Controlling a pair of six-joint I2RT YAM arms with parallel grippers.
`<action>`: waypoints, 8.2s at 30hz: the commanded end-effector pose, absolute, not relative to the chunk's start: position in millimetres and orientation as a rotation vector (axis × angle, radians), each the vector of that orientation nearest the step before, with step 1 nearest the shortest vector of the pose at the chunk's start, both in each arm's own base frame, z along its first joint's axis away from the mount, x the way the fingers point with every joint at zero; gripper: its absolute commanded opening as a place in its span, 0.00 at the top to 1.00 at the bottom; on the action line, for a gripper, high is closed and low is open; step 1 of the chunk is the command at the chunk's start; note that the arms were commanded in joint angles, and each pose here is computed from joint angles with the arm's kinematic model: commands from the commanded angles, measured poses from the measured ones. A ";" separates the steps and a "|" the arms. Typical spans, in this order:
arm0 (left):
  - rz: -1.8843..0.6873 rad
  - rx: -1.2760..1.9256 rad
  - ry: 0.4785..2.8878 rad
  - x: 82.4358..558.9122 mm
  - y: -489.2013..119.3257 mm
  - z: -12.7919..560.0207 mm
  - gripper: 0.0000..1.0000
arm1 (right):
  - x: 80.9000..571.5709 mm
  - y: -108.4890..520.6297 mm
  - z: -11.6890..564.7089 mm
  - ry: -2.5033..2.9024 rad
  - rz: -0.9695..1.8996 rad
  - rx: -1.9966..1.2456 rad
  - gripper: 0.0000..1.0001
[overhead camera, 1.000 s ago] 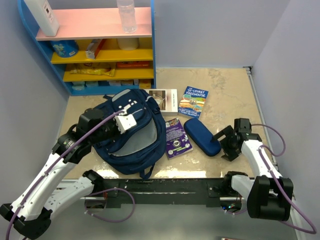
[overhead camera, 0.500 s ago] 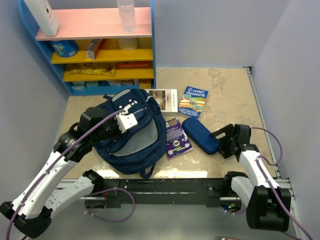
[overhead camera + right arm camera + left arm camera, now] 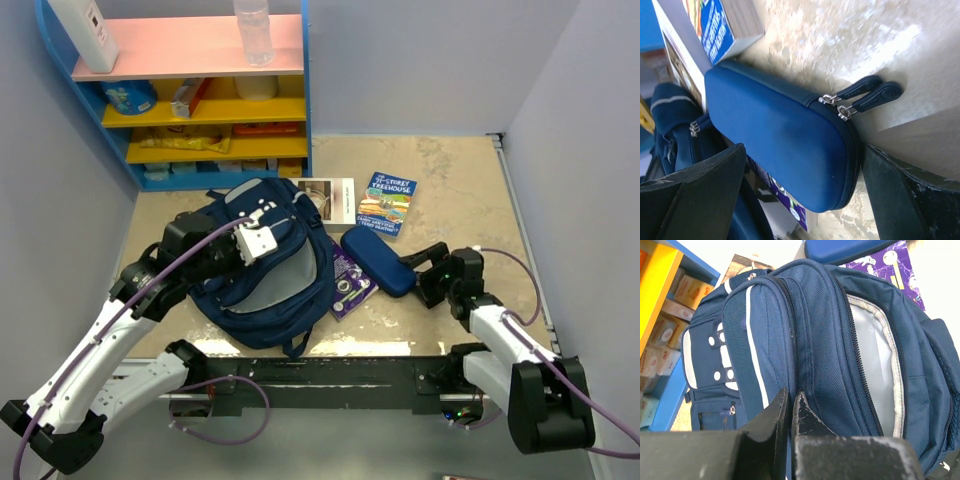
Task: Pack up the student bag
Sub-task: Pick up the stationery from the center of the board, then place the stationery in the student bag.
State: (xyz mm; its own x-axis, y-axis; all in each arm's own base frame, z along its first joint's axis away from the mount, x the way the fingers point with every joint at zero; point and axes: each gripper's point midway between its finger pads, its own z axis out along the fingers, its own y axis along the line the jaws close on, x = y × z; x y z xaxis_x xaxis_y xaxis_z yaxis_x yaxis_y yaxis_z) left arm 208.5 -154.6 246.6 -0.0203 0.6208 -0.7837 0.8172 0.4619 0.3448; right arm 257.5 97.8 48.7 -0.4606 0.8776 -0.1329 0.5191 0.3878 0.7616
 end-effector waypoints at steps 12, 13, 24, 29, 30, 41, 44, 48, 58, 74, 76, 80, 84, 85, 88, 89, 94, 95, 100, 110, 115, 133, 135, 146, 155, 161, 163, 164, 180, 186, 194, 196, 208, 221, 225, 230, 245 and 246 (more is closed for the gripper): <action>-0.259 1.176 1.497 217.0 -168.8 311.0 1.00 | 260.7 198.1 83.4 2.502 1.057 0.328 0.07; -0.258 1.177 1.496 217.0 -168.8 311.0 1.00 | 264.6 199.0 92.9 2.499 1.027 0.225 0.07; -0.253 1.177 1.504 216.0 -166.4 308.5 1.00 | 296.2 135.2 128.0 2.492 0.447 0.221 0.05; -0.236 1.182 1.507 214.3 -162.9 306.2 1.00 | 295.9 127.7 109.8 2.515 0.385 0.248 0.03; -0.235 1.184 1.508 214.3 -162.8 305.6 1.00 | 295.1 127.2 106.7 2.518 0.383 0.261 0.03; -0.233 1.189 1.505 212.2 -161.6 304.0 1.00 | 288.2 104.8 76.4 2.469 0.346 0.484 0.01; -0.231 1.191 1.503 211.2 -160.9 303.8 1.00 | 314.1 107.9 81.3 2.388 0.515 0.431 0.01; -0.233 1.192 1.503 210.3 -160.6 304.5 1.00 | 355.5 116.8 126.5 2.238 0.660 0.202 0.01; -0.226 1.187 1.507 209.8 -158.8 305.5 1.00 | 354.3 164.6 68.8 2.425 0.990 0.031 0.02; -0.231 1.195 1.494 211.9 -161.8 307.2 1.00 | 267.3 197.6 48.5 2.502 1.130 0.025 0.02; -0.240 1.197 1.491 211.2 -163.3 307.8 1.00 | 262.7 206.8 62.9 2.454 1.197 0.027 0.02; -0.241 1.196 1.493 210.7 -163.0 306.5 1.00 | 253.6 209.0 81.9 2.391 1.253 0.055 0.04; -0.255 1.203 1.497 209.2 -164.4 302.2 1.00 | 248.6 208.8 88.6 2.354 1.277 0.061 0.05; -0.253 1.204 1.498 209.5 -164.2 302.2 1.00 | 248.1 206.2 83.0 2.364 1.254 0.080 0.05; -0.248 1.215 1.500 210.3 -164.4 301.2 1.00 | 242.4 200.7 62.8 2.403 1.210 0.111 0.06; -0.250 1.223 1.505 210.8 -165.2 299.7 1.00 | 239.7 196.7 52.6 2.428 1.183 0.141 0.06; -0.246 1.230 1.518 214.4 -166.4 295.5 1.00 | 238.9 193.8 52.2 2.388 1.169 0.179 0.08; -0.247 1.236 1.533 215.9 -167.1 290.5 1.00 | 241.6 194.3 58.4 2.369 1.174 0.188 0.08; -0.240 1.236 1.551 219.9 -167.3 283.6 1.00 | 258.7 203.2 119.4 2.218 1.248 0.150 0.11; -0.225 1.236 1.554 221.8 -164.6 280.1 1.00 | 246.0 227.2 136.4 2.203 1.371 0.131 0.16; -0.220 1.236 1.552 222.5 -164.3 281.1 1.00 | 230.8 236.9 120.1 2.243 1.399 0.133 0.18; -0.228 1.235 1.546 221.9 -165.3 288.9 1.00 | 224.8 237.9 34.5 2.278 1.424 0.331 0.20; -0.230 1.239 1.549 221.9 -165.8 287.8 1.00 | 230.4 239.7 44.0 2.240 1.431 0.319 0.22; -0.241 1.240 1.541 223.5 -169.0 291.4 1.00 | 246.4 235.0 113.0 2.061 1.392 0.259 0.49; -0.222 1.232 1.547 222.4 -164.3 292.5 1.00 | 245.9 230.9 120.8 2.104 1.320 0.220 0.74; -0.219 1.226 1.543 222.6 -163.4 294.3 1.00 | 255.7 220.9 154.4 2.094 1.184 0.166 0.86; -0.213 1.222 1.544 223.7 -162.6 294.2 1.00 | 263.2 219.6 180.3 2.051 1.154 0.129 0.87; -0.213 1.218 1.541 223.7 -162.7 295.3 1.00 | 262.4 214.5 182.1 2.073 1.116 0.146 0.88; -0.117 1.123 1.543 240.4 -151.6 307.4 1.00 | 215.3 232.7 214.0 2.133 1.387 0.108 1.00; -0.156 1.119 1.537 243.2 -159.8 308.0 1.00 | 191.6 254.2 233.6 2.145 1.465 -0.026 1.00; -0.179 1.143 1.545 239.4 -161.1 301.4 1.00 | 183.0 261.1 236.8 2.178 1.499 -0.037 1.00; -0.208 1.153 1.533 237.1 -165.5 303.0 1.00 | 179.3 268.5 227.7 2.213 1.522 -0.013 1.00; -0.332 1.211 1.482 218.7 -179.5 316.0 1.00 | 254.8 384.2 234.1 2.135 1.446 -0.026 1.00; -0.425 1.208 1.463 202.6 -184.5 325.0 1.00 | 276.4 503.4 228.7 1.848 1.370 -0.067 0.52; -0.392 1.194 1.479 204.4 -178.3 322.0 1.00 | 276.3 478.1 229.7 1.873 1.242 -0.072 0.26; -0.343 1.165 1.511 211.1 -171.3 311.0 1.00 | 264.1 423.1 228.5 1.876 1.069 -0.121 0.08; -0.311 1.092 1.671 234.0 -167.6 272.9 1.00 | 177.1 333.5 299.6 1.705 1.146 -0.291 0.12; -0.319 1.087 1.713 236.7 -168.6 261.8 1.00 | 172.7 330.8 302.9 1.678 1.167 -0.304 0.12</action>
